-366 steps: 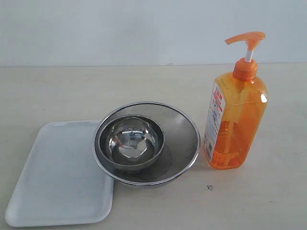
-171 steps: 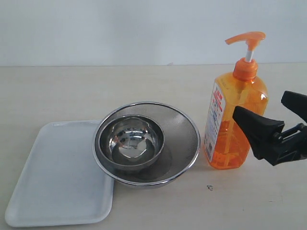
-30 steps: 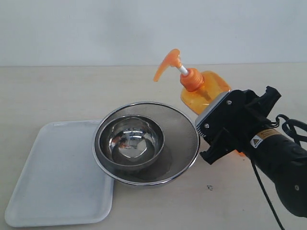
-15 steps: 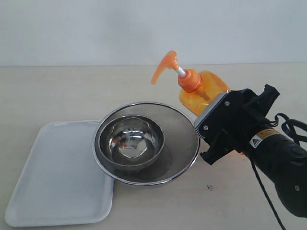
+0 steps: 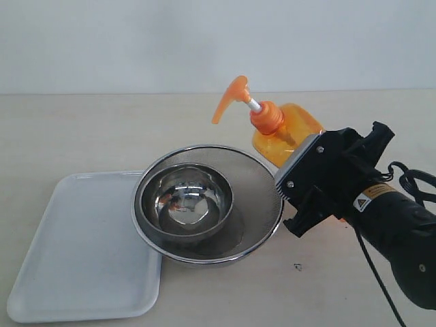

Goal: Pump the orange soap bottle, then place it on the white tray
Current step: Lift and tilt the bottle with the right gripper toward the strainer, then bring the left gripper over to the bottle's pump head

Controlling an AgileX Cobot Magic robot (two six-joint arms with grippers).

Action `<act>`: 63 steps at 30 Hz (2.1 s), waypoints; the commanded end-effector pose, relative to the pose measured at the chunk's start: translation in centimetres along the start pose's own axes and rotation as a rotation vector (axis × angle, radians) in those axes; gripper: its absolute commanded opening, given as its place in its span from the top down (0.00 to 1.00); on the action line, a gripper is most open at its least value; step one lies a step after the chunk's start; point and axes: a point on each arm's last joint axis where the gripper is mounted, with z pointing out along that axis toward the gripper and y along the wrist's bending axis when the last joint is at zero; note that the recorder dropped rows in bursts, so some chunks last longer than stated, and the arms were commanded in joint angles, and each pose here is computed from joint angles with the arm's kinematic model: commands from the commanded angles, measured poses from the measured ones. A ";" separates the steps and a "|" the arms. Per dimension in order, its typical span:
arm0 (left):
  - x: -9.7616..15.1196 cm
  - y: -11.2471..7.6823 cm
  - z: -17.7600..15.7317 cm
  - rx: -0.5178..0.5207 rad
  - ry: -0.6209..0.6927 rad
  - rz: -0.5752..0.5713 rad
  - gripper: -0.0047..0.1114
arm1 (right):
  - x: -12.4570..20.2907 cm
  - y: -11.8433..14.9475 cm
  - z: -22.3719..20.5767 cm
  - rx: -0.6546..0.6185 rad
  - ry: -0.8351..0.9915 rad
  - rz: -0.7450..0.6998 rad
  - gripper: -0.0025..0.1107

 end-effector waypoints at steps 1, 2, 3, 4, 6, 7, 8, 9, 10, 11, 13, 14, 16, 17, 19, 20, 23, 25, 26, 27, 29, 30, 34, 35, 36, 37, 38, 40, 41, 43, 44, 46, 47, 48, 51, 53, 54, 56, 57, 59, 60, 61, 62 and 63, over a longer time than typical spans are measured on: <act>-0.7 -0.2 0.0 0.035 -0.082 -0.204 0.92 | -1.2 -0.8 -0.1 0.053 -0.078 -0.025 0.98; -0.9 -0.2 -0.1 0.042 -0.111 -0.256 0.92 | -1.2 -0.8 -0.1 0.053 -0.078 -0.022 0.98; -1.1 -0.2 -0.1 0.047 -0.128 -0.300 0.92 | -1.2 -0.8 -0.1 0.053 -0.078 -0.022 0.98; -1.3 -0.2 -0.1 0.053 -0.142 -0.353 0.92 | -1.2 -0.8 -0.1 0.053 -0.078 -0.022 0.98; -1.2 -0.3 -0.1 0.063 -0.132 -0.413 0.92 | -1.2 -0.8 -0.1 0.053 -0.078 -0.022 0.98; -1.1 -0.4 -0.1 0.069 -0.114 -0.412 0.92 | -1.2 -0.8 -0.1 0.053 -0.078 -0.022 0.98; -1.3 -0.6 -0.2 0.078 -0.100 -0.410 0.92 | -1.2 -0.8 0.0 0.055 -0.078 -0.021 0.98; -1.4 -0.8 -0.3 0.086 -0.084 -0.406 0.92 | -1.2 -0.8 0.0 0.056 -0.079 -0.020 0.98; -1.5 -1.0 -0.3 0.098 -0.064 -0.413 0.92 | -1.3 -0.9 0.0 0.058 -0.081 -0.020 0.98; -1.5 -1.2 -0.4 0.112 -0.042 -0.411 0.92 | -1.3 -0.9 0.0 0.058 -0.080 -0.019 0.98; -1.7 -1.8 -0.6 0.149 -0.003 -0.403 0.92 | -1.2 -1.0 0.0 0.071 -0.075 -0.013 0.98; -1.7 -2.1 -0.7 0.176 0.013 -0.401 0.92 | -1.2 -1.1 0.0 0.084 -0.071 -0.011 0.98; -2.0 -2.8 -1.0 0.249 0.022 -0.389 0.92 | -1.1 -1.3 0.0 0.109 -0.055 -0.004 0.98; -2.2 -3.2 -1.1 0.291 0.019 -0.372 0.92 | -1.1 -1.4 0.0 0.116 -0.050 -0.002 0.98; -2.4 -3.9 -1.2 0.364 0.015 -0.344 0.92 | -1.0 -1.5 0.1 0.123 -0.036 0.011 0.98; -2.5 -4.1 -1.2 0.397 0.009 -0.327 0.92 | -1.0 -1.5 0.1 0.121 -0.035 0.011 0.98; -3.0 -4.5 -0.9 0.445 -0.022 -0.316 0.92 | -1.0 -1.4 0.1 0.114 -0.040 0.005 0.98; -3.3 -4.9 -0.7 0.486 -0.016 -0.338 0.92 | -1.0 -1.4 0.1 0.114 -0.040 0.010 0.98; -3.3 -5.2 -0.5 0.514 -0.006 -0.315 0.92 | -1.1 -1.4 0.1 0.112 -0.043 0.007 0.98; -3.2 -5.5 -0.3 0.547 0.016 -0.238 0.92 | -1.1 -1.4 0.1 0.110 -0.045 0.005 0.98; -2.9 -6.1 0.3 0.600 0.083 -0.164 0.92 | -1.1 -1.3 0.1 0.104 -0.045 0.010 0.98; -2.8 -6.2 0.8 0.612 0.125 -0.162 0.92 | -1.1 -1.3 0.1 0.104 -0.045 0.010 0.98; -2.9 -6.3 3.1 0.593 0.237 -0.133 0.92 | -1.0 -1.2 0.1 0.091 -0.039 0.008 0.98; -3.1 -6.4 3.8 0.598 0.275 -0.147 0.92 | -1.0 -1.2 0.1 0.085 -0.039 0.005 0.98; -3.6 -6.7 4.3 0.607 0.288 -0.153 0.92 | -1.1 -1.1 0.1 0.081 -0.041 0.002 0.98; -4.0 -6.9 4.9 0.620 0.309 -0.163 0.92 | -1.1 -1.1 0.1 0.080 -0.042 0.001 0.98; -4.9 -7.4 5.5 0.661 0.319 -0.169 0.92 | -1.1 -1.1 0.2 0.072 -0.044 -0.002 0.98; -6.0 -8.1 6.6 0.722 0.336 -0.168 0.92 | -1.1 -1.0 0.2 0.070 -0.044 -0.003 0.98; -6.9 -8.6 7.4 0.769 0.336 -0.148 0.92 | -1.1 -1.0 0.2 0.068 -0.042 -0.003 0.98; -7.9 -9.1 8.9 0.821 0.355 -0.156 0.92 | -1.1 -1.0 0.2 0.068 -0.042 -0.003 0.98; -8.3 -9.4 9.8 0.846 0.372 -0.165 0.92 | -1.1 -1.0 0.2 0.068 -0.042 -0.003 0.98; -8.8 -10.2 11.5 0.889 0.404 -0.175 0.92 | -1.1 -1.0 0.2 0.067 -0.044 -0.004 0.98; -8.7 -10.6 12.5 0.905 0.430 -0.181 0.92 | -1.1 -1.0 0.2 0.067 -0.044 -0.004 0.98; -8.4 -11.0 13.4 0.915 0.458 -0.184 0.92 | -1.1 -1.0 0.2 0.067 -0.044 -0.004 0.98; -7.0 -13.0 15.5 0.984 0.548 -0.171 0.92 | -1.1 -1.0 0.2 0.071 -0.045 0.003 0.98; -6.0 -14.5 17.0 1.019 0.600 -0.162 0.92 | -1.1 -1.1 0.2 0.073 -0.048 0.015 0.98; -5.6 -15.0 17.5 1.026 0.616 -0.159 0.92 | -1.1 -1.0 0.2 0.070 -0.045 0.015 0.98; -5.1 -16.1 18.7 1.042 0.636 -0.143 0.92 | -1.1 -1.0 0.2 0.067 -0.043 0.015 0.98; -4.9 -16.6 19.2 1.044 0.643 -0.138 0.92 | -1.1 -1.0 0.2 0.065 -0.041 0.015 0.98; -4.7 -17.3 20.2 1.050 0.646 -0.131 0.92 | -1.1 -1.0 0.2 0.065 -0.041 0.015 0.98; -4.6 -17.5 20.6 1.053 0.650 -0.130 0.92 | -1.1 -1.0 0.2 0.063 -0.044 0.013 0.98; -4.4 -17.6 21.0 1.050 0.655 -0.130 0.92 | -1.1 -1.0 0.2 0.064 -0.047 0.014 0.98; -4.3 -17.8 21.4 1.046 0.655 -0.128 0.92 | -1.1 -1.0 0.2 0.063 -0.048 0.013 0.98; -4.3 -17.8 21.7 1.043 0.652 -0.126 0.92 | -1.1 -1.0 0.2 0.061 -0.050 0.016 0.98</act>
